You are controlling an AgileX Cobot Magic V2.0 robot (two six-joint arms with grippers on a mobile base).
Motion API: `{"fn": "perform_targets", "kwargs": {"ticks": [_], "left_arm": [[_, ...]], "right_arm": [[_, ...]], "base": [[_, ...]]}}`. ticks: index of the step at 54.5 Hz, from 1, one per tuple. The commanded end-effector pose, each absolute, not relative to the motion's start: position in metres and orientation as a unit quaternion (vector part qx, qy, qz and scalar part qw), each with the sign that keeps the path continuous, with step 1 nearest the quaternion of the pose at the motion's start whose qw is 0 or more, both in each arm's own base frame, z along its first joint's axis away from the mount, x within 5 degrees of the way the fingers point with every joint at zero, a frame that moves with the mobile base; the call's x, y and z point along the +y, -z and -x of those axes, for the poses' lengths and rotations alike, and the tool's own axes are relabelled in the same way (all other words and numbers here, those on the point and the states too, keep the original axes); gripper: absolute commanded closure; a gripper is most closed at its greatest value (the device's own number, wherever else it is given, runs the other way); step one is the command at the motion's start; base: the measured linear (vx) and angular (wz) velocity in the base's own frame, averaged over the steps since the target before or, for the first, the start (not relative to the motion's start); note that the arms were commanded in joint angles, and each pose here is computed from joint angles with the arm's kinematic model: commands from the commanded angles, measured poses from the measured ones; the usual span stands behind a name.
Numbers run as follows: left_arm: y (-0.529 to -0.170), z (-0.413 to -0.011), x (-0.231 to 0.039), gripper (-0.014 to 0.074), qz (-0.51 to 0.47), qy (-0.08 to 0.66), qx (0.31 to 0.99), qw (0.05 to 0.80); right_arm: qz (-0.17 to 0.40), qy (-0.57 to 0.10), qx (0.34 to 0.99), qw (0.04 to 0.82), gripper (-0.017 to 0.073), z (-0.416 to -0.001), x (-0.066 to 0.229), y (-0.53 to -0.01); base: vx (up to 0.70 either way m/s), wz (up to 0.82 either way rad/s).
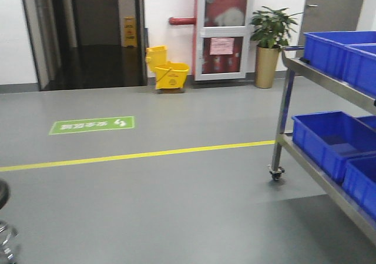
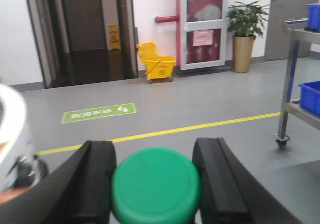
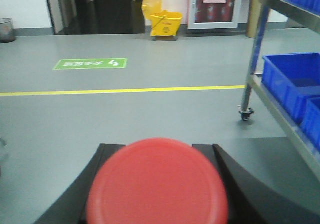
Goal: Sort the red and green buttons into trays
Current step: 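Drive the base to the green and red trays holding both buttons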
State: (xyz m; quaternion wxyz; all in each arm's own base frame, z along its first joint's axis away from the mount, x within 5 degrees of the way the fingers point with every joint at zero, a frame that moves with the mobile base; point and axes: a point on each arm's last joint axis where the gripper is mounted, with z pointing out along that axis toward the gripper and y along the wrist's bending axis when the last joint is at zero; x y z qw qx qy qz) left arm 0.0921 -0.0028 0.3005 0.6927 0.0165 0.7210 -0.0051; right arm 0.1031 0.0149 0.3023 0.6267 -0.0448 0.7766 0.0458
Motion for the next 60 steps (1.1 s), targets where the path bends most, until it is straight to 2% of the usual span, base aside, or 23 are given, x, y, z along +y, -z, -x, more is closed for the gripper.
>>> {"fn": "perform_targets", "kwargs": {"ticks": [1,60], "left_arm": [[-0.3174,-0.0920,-0.0070,0.0591,-0.029,0.025,0.692,0.721],[-0.3174,-0.0920,-0.0070,0.0591,-0.029,0.025,0.692,0.721]], "right_arm": [[0.055,-0.053,0.741,0.667,0.0559,-0.1048,0.0173,-0.3211],[0.055,-0.053,0.741,0.667,0.0559,-0.1048,0.0173,-0.3211]], "base": [[0.62,-0.34],[0.57,-0.43]]}}
